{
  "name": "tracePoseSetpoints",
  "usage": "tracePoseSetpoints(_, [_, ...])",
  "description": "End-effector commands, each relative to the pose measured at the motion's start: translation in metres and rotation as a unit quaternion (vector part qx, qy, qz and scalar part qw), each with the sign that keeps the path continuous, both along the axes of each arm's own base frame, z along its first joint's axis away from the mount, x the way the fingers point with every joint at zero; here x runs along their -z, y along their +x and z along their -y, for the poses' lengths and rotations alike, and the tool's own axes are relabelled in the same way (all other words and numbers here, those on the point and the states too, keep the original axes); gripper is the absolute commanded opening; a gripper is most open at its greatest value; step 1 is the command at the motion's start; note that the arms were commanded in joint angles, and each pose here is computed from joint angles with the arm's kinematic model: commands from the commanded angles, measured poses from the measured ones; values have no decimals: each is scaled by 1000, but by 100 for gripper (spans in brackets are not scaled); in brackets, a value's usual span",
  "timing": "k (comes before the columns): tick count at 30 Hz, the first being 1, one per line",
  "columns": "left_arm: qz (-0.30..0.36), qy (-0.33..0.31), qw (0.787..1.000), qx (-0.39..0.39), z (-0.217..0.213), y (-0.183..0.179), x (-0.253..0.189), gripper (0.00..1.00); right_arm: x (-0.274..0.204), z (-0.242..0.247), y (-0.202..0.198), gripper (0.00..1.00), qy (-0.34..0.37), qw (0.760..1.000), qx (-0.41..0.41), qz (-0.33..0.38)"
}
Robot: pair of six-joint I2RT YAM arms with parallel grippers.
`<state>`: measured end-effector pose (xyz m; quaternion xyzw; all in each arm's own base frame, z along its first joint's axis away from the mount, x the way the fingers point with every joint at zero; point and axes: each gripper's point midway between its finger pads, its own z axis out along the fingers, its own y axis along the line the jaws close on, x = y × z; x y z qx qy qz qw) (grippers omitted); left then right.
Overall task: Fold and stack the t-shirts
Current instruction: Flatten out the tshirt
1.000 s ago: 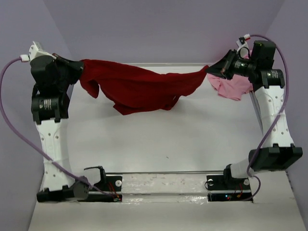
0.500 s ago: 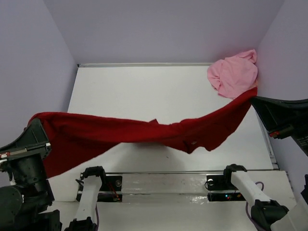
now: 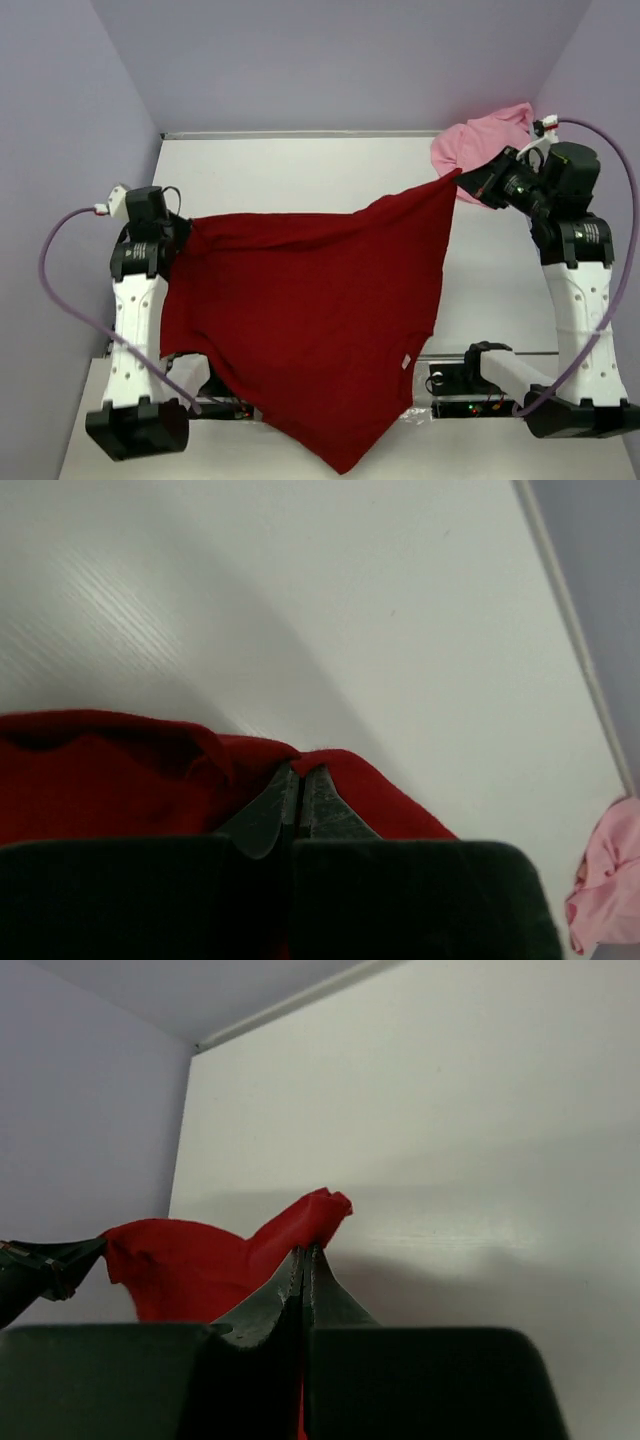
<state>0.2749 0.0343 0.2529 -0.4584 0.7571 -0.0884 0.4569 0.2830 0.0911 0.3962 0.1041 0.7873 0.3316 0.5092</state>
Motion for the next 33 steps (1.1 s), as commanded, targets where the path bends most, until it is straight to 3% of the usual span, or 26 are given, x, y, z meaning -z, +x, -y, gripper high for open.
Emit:
tracePoseSetpoints(1, [27, 1, 999, 19, 1, 39, 11, 0, 5, 3, 25, 0, 1, 999, 10, 30])
tracePoseSetpoints(7, [-55, -47, 995, 61, 16, 83, 82, 0, 105, 4, 83, 0, 17, 994, 21, -103])
tracePoseSetpoints(13, [-73, -60, 991, 99, 29, 144, 102, 0, 181, 1, 129, 0, 32, 978, 18, -206])
tracePoseSetpoints(20, [-52, -33, 991, 121, 37, 195, 86, 0, 204, 0, 183, 0, 18, 976, 16, -217])
tracePoseSetpoints(28, [-50, -27, 986, 158, 49, 223, 87, 1, 225, -8, 200, 0, 15, 973, 8, -232])
tracePoseSetpoints(30, [-54, -24, 983, 171, 52, 230, 92, 27, 232, -8, 204, 0, 12, 972, 7, -236])
tracePoseSetpoints(31, [-57, -23, 983, 174, 54, 231, 94, 53, 233, -12, 203, 0, 10, 972, 3, -236])
tracePoseSetpoints(33, [-52, -18, 984, 172, 53, 234, 91, 64, 235, -12, 204, 0, 8, 972, 1, -237])
